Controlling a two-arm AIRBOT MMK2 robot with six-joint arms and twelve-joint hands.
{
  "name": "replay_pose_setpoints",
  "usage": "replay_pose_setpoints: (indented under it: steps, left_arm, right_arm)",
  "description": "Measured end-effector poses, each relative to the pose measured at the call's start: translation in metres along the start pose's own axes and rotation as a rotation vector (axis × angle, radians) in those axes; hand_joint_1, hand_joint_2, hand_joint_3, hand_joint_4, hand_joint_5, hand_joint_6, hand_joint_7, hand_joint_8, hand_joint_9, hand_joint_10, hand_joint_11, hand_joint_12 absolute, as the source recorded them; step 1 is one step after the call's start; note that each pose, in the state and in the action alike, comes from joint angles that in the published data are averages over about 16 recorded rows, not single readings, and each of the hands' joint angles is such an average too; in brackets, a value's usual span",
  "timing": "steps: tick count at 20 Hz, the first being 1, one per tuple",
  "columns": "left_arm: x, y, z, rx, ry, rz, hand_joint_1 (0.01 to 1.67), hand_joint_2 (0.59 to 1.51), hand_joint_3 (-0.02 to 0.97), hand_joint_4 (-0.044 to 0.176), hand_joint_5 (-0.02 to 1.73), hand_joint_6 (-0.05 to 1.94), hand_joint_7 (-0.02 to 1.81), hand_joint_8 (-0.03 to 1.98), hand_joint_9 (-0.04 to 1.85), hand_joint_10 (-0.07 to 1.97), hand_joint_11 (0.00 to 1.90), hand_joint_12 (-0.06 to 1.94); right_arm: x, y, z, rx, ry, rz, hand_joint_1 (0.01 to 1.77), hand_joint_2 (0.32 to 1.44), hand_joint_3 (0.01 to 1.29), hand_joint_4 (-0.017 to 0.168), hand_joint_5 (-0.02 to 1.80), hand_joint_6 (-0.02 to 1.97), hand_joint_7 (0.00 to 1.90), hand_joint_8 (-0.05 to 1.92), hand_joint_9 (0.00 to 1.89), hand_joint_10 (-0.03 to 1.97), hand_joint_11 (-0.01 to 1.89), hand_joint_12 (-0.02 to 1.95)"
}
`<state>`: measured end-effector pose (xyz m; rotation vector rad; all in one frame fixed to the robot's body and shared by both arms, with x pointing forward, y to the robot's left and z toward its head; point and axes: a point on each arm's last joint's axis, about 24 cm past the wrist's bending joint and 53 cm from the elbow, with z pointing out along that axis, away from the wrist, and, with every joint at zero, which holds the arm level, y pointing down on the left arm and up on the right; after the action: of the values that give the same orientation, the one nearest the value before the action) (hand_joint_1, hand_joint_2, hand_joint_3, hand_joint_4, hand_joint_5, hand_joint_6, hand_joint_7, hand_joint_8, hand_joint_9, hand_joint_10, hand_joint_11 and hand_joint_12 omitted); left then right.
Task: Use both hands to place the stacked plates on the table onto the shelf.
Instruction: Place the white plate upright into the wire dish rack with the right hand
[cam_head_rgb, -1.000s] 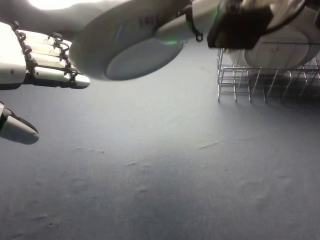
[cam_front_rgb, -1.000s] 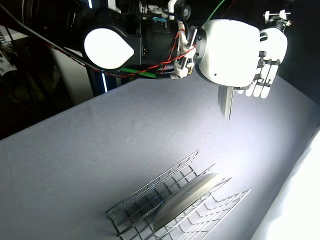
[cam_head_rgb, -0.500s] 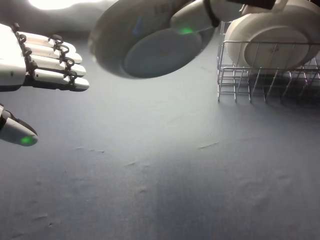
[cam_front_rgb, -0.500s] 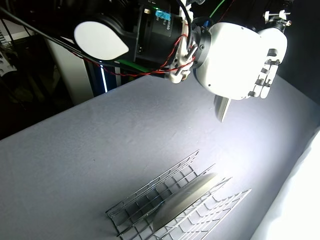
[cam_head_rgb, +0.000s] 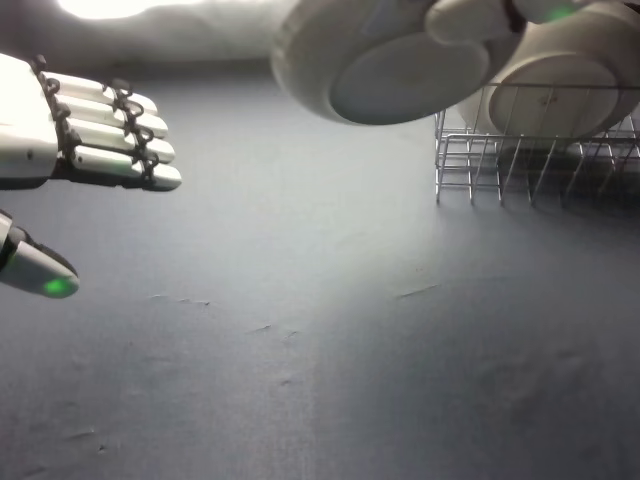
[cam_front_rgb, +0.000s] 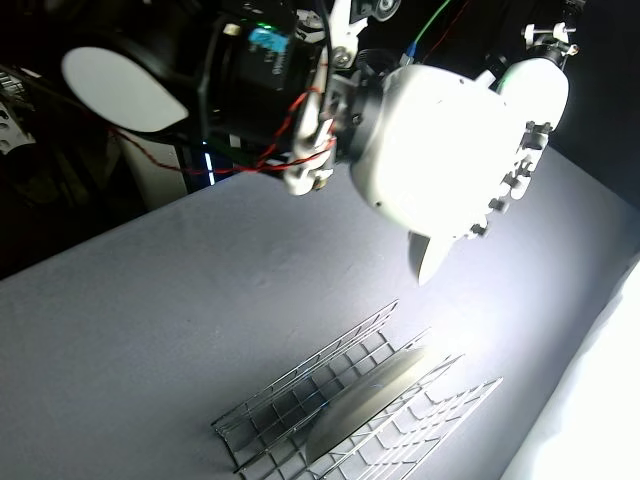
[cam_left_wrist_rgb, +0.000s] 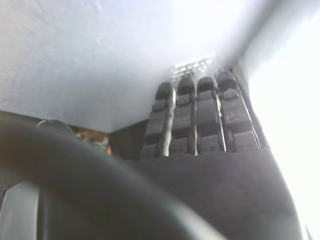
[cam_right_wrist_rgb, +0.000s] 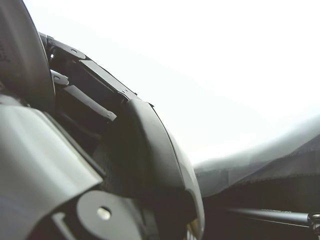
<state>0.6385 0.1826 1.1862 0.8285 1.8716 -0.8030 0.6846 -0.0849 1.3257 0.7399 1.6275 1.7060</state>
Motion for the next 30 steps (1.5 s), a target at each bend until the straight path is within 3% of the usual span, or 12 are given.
replay_pose_setpoints:
  steps: [14, 30]
  left_arm:
    - [0.004, 0.001, 0.001, 0.000, 0.011, -0.004, 0.02, 1.156, 0.014, 0.003, 0.10, 0.01, 0.08, 0.01, 0.04, -0.06, 0.02, 0.01]
    - [0.008, -0.002, 0.004, 0.010, 0.022, -0.005, 0.02, 1.152, 0.014, 0.003, 0.10, 0.01, 0.07, 0.01, 0.04, -0.06, 0.02, 0.01]
  right_arm:
    - [-0.061, -0.034, -0.041, 0.070, -0.128, -0.076, 1.41, 0.99, 0.01, -0.008, 0.95, 0.90, 1.09, 0.78, 1.02, 0.96, 0.90, 1.21]
    - [-0.095, -0.061, -0.059, 0.103, -0.183, -0.230, 1.42, 1.00, 0.01, -0.008, 0.96, 0.89, 1.09, 0.75, 1.03, 0.93, 0.88, 1.28]
